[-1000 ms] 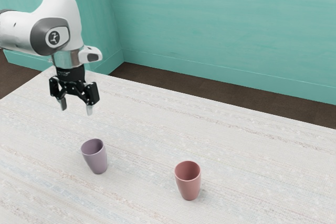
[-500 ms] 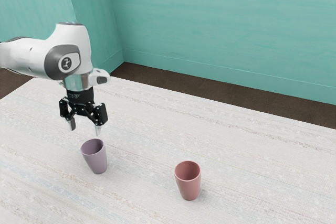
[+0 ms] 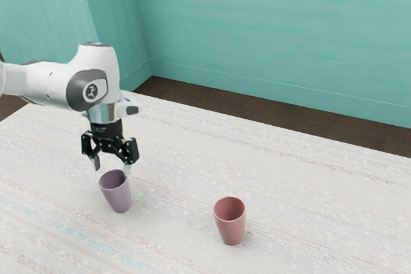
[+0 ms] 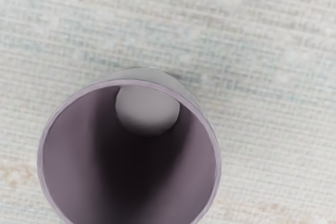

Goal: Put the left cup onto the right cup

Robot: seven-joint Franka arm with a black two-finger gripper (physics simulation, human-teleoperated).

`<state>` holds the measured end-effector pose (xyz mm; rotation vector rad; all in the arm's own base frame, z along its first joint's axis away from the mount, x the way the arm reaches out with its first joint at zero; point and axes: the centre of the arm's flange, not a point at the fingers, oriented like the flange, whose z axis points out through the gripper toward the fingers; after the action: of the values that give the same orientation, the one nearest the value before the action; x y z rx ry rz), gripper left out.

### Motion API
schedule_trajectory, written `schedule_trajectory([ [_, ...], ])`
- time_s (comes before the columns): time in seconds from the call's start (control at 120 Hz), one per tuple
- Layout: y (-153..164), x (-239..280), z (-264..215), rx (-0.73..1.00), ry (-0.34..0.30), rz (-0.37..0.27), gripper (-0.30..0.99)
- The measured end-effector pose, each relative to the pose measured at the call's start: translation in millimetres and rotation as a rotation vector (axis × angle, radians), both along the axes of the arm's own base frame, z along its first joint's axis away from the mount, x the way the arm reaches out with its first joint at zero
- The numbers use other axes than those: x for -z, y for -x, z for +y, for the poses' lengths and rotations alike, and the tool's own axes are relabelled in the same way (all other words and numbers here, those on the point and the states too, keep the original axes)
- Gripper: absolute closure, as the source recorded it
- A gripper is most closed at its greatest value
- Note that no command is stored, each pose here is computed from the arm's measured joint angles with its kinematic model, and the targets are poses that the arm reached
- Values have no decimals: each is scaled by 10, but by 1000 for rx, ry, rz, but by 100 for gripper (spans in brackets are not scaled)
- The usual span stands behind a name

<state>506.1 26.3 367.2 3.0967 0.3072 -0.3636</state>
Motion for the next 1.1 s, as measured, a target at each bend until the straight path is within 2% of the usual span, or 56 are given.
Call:
schedule_trajectory([
  [0.283, 8, 131, -96, 10, 1, 12, 0],
  [0.692, -29, 259, -476, 67, -3, 13, 0],
  [1.1, -82, 449, -415, 39, -10, 14, 0],
])
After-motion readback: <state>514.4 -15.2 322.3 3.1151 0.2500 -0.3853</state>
